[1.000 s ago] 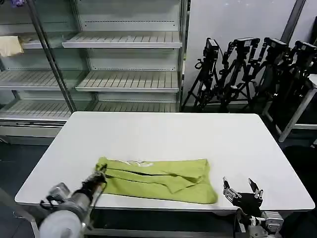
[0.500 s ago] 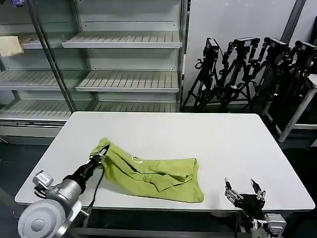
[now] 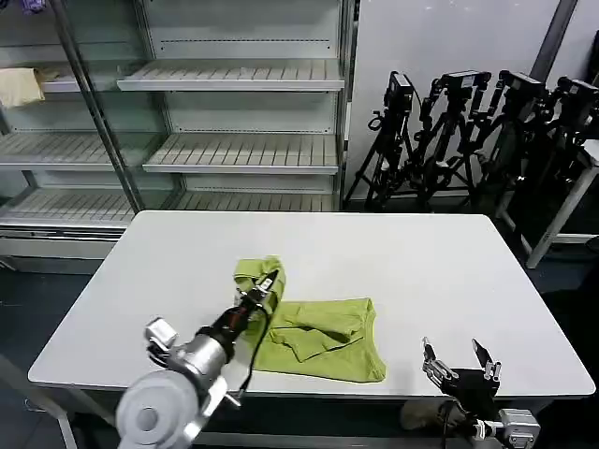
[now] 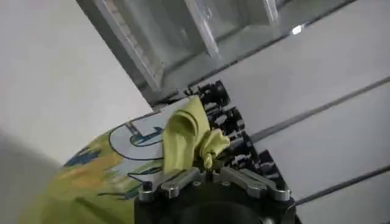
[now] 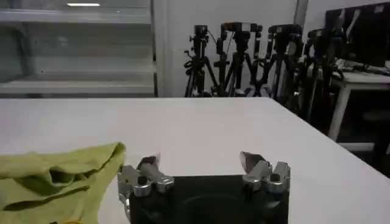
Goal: Fold and organize the clothes.
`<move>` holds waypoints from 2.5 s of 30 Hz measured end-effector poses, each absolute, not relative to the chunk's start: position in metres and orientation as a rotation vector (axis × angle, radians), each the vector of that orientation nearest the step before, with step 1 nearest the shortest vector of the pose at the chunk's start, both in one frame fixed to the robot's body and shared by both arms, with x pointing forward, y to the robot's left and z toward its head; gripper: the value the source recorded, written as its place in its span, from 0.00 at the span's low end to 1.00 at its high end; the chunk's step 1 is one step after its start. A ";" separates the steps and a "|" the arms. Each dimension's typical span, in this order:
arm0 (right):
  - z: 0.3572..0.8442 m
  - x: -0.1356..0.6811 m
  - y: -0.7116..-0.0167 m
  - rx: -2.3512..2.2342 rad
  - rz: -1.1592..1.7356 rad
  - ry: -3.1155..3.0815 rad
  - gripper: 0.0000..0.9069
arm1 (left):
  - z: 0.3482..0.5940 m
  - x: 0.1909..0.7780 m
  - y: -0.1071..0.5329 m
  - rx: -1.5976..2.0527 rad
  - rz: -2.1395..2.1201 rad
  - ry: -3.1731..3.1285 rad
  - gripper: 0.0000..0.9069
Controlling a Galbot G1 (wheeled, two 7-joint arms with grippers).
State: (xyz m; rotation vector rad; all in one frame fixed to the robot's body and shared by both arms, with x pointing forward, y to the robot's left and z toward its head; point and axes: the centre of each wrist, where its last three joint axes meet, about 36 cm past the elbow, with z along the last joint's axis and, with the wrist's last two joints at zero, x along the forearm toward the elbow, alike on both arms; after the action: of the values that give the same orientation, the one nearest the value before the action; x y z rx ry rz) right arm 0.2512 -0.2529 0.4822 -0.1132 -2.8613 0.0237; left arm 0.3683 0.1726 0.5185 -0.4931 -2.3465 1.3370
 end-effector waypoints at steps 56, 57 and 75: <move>0.480 0.260 -0.249 -0.092 0.025 -2.864 1.00 | 0.488 0.351 0.169 -0.474 0.426 -2.687 1.00; 0.480 0.260 -0.249 -0.094 0.026 -2.865 1.00 | 0.485 0.352 0.170 -0.467 0.424 -2.679 1.00; 0.485 0.254 -0.249 -0.096 0.021 -2.872 1.00 | 0.438 0.377 0.170 -0.390 0.456 -2.572 0.62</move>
State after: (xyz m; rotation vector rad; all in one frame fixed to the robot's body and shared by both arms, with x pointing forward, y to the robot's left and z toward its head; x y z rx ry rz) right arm 0.2545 -0.2493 0.4852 -0.0961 -2.8721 0.0210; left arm 0.3769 0.1704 0.4378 -0.3905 -2.5724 0.4563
